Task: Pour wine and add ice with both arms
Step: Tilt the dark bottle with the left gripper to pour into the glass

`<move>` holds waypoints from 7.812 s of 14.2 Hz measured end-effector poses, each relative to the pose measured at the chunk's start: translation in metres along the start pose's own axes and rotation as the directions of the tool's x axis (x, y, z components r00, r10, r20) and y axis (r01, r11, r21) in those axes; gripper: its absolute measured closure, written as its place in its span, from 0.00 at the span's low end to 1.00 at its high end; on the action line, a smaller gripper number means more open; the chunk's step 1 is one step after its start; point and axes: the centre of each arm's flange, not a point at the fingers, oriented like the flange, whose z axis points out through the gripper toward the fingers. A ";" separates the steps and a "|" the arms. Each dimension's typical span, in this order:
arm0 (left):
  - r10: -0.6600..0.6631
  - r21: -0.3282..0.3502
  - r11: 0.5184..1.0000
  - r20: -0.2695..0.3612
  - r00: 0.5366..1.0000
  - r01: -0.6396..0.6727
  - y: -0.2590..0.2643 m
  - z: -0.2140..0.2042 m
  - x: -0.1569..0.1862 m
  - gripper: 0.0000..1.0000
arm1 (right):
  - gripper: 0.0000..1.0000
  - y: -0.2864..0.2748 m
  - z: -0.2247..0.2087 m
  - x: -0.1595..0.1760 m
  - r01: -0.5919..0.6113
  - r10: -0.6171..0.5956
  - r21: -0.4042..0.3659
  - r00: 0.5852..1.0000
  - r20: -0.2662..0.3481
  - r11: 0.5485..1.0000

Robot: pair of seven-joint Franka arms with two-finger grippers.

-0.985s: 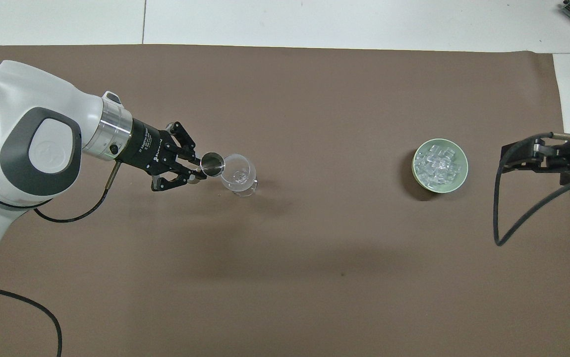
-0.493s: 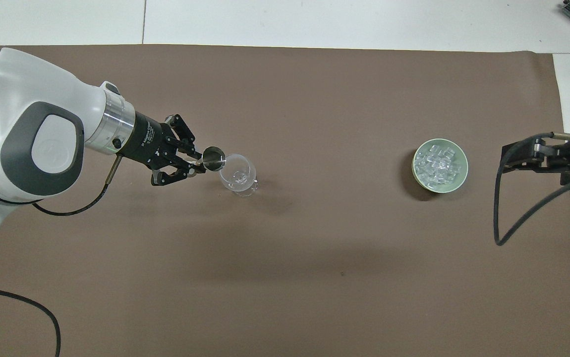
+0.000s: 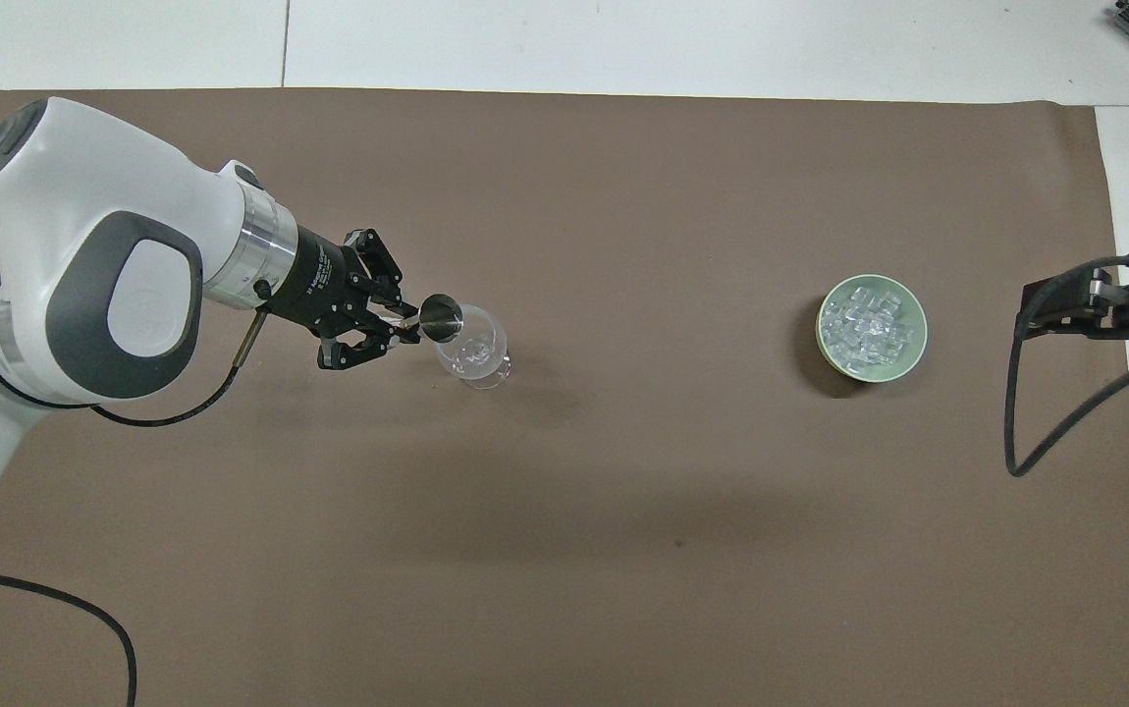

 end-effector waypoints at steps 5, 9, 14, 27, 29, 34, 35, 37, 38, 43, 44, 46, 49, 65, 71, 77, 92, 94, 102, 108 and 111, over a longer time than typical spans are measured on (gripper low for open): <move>0.023 0.006 1.000 -0.040 0.999 -0.023 -0.001 0.004 -0.008 0.78 | 0.00 0.000 0.000 0.000 0.075 -0.075 0.000 0.997 0.000 0.997; 0.050 0.014 0.999 -0.082 0.995 -0.049 -0.002 0.007 -0.015 0.78 | 0.00 0.000 0.003 0.000 0.083 -0.083 -0.001 0.997 0.005 0.997; 0.083 0.025 0.996 -0.121 0.989 -0.080 -0.004 0.012 -0.024 0.78 | 0.00 -0.001 0.006 -0.002 0.085 -0.085 -0.003 0.996 0.013 0.996; 0.093 0.016 0.996 -0.231 0.969 -0.092 -0.004 0.010 -0.042 0.78 | 0.00 -0.003 0.007 -0.004 0.090 -0.090 -0.004 0.996 0.015 0.996; 0.093 0.017 0.996 -0.238 0.967 -0.092 -0.005 0.011 -0.043 0.78 | 0.00 -0.003 0.006 -0.004 0.090 -0.090 -0.004 0.996 0.014 0.996; 0.098 0.028 0.995 -0.256 0.962 -0.094 -0.006 0.011 -0.041 0.78 | 0.00 -0.003 0.006 -0.004 0.090 -0.090 -0.004 0.996 0.015 0.996; 0.099 0.030 0.995 -0.258 0.961 -0.094 -0.006 0.010 -0.041 0.78 | 0.00 -0.003 0.006 -0.004 0.090 -0.090 -0.004 0.996 0.014 0.996; 0.103 0.036 0.995 -0.262 0.960 -0.097 -0.007 0.011 -0.042 0.78 | 0.00 -0.003 0.006 -0.004 0.091 -0.090 -0.004 0.996 0.014 0.996; 0.109 0.039 0.994 -0.265 0.958 -0.103 -0.008 0.010 -0.045 0.78 | 0.00 -0.003 0.006 -0.005 0.091 -0.091 -0.004 0.996 0.014 0.996; 0.125 0.047 0.992 -0.294 0.948 -0.116 -0.009 0.004 -0.051 0.78 | 0.00 -0.003 0.006 -0.005 0.091 -0.091 -0.004 0.996 0.014 0.996; 0.132 0.050 0.991 -0.301 0.944 -0.122 -0.009 0.006 -0.053 0.78 | 0.00 -0.003 0.006 -0.005 0.091 -0.091 -0.004 0.996 0.014 0.996; 0.144 0.056 0.989 -0.309 0.940 -0.134 -0.011 0.009 -0.059 0.78 | 0.00 -0.003 0.006 -0.005 0.091 -0.091 -0.004 0.996 0.014 0.996; 0.149 0.058 0.989 -0.313 0.938 -0.138 -0.011 0.010 -0.061 0.78 | 0.00 -0.004 0.006 -0.005 0.091 -0.091 -0.004 0.996 0.014 0.996; 0.160 0.046 0.987 -0.371 0.915 -0.154 -0.011 0.005 -0.070 0.78 | 0.00 -0.003 0.007 -0.005 0.091 -0.091 -0.005 0.996 0.015 0.996; 0.169 0.060 0.986 -0.382 0.909 -0.158 -0.013 0.008 -0.073 0.78 | 0.00 -0.003 0.007 -0.006 0.091 -0.091 -0.005 0.996 0.017 0.996; 0.186 0.071 0.982 -0.411 0.892 -0.172 -0.015 0.009 -0.077 0.78 | 0.00 -0.004 0.008 -0.006 0.092 -0.092 -0.005 0.996 0.017 0.996; 0.188 0.078 0.982 -0.414 0.891 -0.171 -0.016 0.010 -0.079 0.78 | 0.00 -0.007 0.007 -0.007 0.099 -0.099 -0.005 0.995 0.017 0.995; 0.188 0.078 0.982 -0.414 0.891 -0.171 -0.016 0.010 -0.079 0.78 | 0.00 -0.007 0.007 -0.007 0.099 -0.099 -0.005 0.995 0.017 0.995; 0.187 0.072 0.982 -0.414 0.891 -0.173 -0.015 0.007 -0.080 0.78 | 0.00 -0.007 0.007 -0.008 0.099 -0.099 -0.005 0.995 0.016 0.995; 0.189 0.063 0.982 -0.425 0.885 -0.180 -0.014 0.003 -0.082 0.78 | 0.00 -0.007 0.006 -0.008 0.099 -0.099 -0.005 0.995 0.015 0.995; 0.190 0.060 0.981 -0.432 0.882 -0.182 -0.013 0.002 -0.081 0.78 | 0.00 -0.007 0.006 -0.008 0.099 -0.099 -0.005 0.995 0.015 0.995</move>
